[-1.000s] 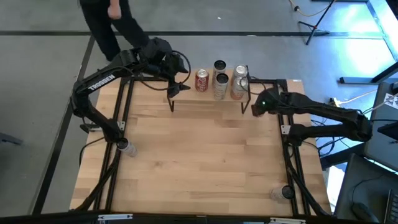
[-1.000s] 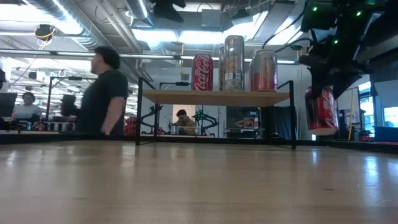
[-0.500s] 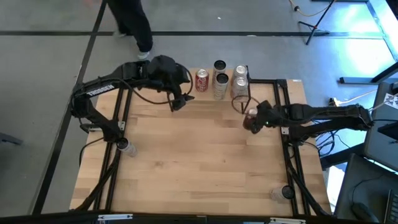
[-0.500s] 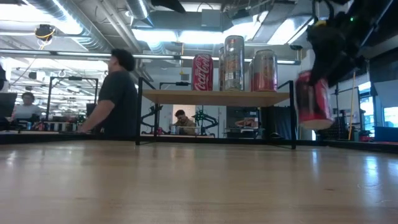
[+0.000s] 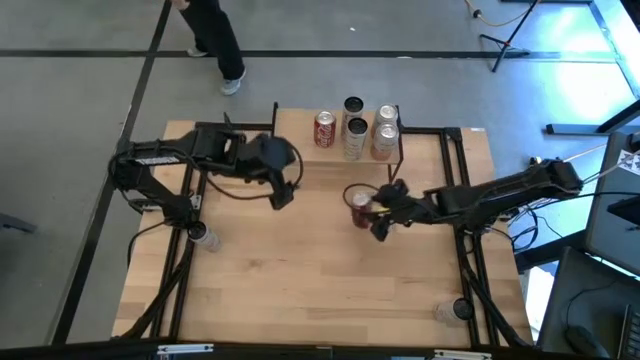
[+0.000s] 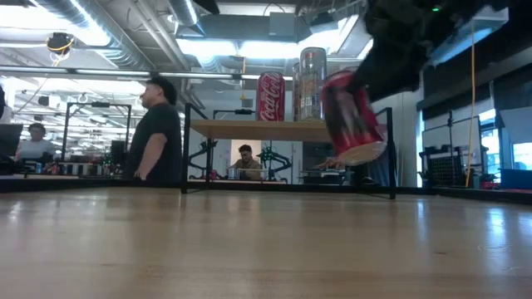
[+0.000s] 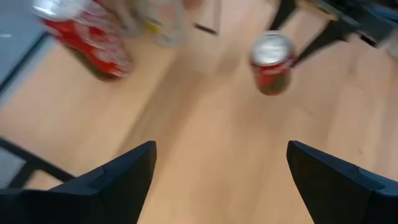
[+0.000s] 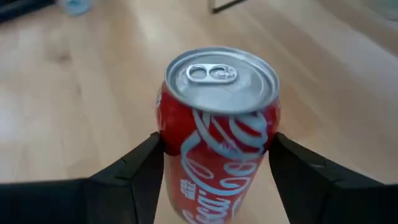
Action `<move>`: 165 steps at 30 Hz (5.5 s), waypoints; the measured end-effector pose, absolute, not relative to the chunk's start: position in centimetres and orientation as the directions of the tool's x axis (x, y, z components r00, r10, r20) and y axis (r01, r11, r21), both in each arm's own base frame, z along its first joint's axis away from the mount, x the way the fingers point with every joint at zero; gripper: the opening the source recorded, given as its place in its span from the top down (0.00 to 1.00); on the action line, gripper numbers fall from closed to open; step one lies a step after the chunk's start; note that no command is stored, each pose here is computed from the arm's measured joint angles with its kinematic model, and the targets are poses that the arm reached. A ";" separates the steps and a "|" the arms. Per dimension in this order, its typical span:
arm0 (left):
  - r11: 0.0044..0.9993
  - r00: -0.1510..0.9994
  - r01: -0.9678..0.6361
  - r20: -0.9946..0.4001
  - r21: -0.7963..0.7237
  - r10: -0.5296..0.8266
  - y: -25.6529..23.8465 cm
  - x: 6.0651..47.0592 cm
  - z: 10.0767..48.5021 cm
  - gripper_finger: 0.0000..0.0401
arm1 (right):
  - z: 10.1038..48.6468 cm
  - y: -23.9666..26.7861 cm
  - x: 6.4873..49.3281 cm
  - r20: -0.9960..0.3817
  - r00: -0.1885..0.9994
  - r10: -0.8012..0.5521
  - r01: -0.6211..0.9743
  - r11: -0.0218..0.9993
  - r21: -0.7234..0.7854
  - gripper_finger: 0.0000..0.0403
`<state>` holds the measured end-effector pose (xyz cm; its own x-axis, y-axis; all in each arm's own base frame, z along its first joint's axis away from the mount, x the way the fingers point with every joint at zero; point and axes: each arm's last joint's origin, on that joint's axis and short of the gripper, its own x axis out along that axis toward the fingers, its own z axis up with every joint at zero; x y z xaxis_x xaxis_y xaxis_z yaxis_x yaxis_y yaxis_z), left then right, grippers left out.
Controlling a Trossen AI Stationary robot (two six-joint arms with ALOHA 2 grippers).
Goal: Place canned beverage on shelf
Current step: Put the red soda can on the shelf aligned with the other red soda can
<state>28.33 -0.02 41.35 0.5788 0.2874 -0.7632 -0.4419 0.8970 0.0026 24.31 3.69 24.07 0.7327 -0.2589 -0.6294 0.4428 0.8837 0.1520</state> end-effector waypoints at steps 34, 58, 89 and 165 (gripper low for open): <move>0.953 0.635 -0.225 -0.773 -0.205 -0.017 -3.4 22.2 25.5 0.13 | 19.1 5.7 35.0 -0.730 0.671 -0.127 0.367 0.913 0.179 0.24; 0.888 0.708 -0.317 -0.706 -0.334 -0.013 -3.5 22.9 26.1 0.13 | 12.8 5.2 36.5 -0.843 0.529 -0.094 0.322 0.942 0.098 0.32; 0.963 1.000 -0.011 -0.005 -0.270 0.010 -2.4 17.4 39.2 0.13 | 38.1 5.0 38.9 -0.026 0.995 0.097 -0.078 0.911 0.405 0.32; 0.972 0.953 -0.216 -0.240 -0.097 0.188 14.5 31.1 31.2 0.31 | 40.4 4.2 24.5 -0.571 0.772 -0.277 0.387 0.919 0.078 0.16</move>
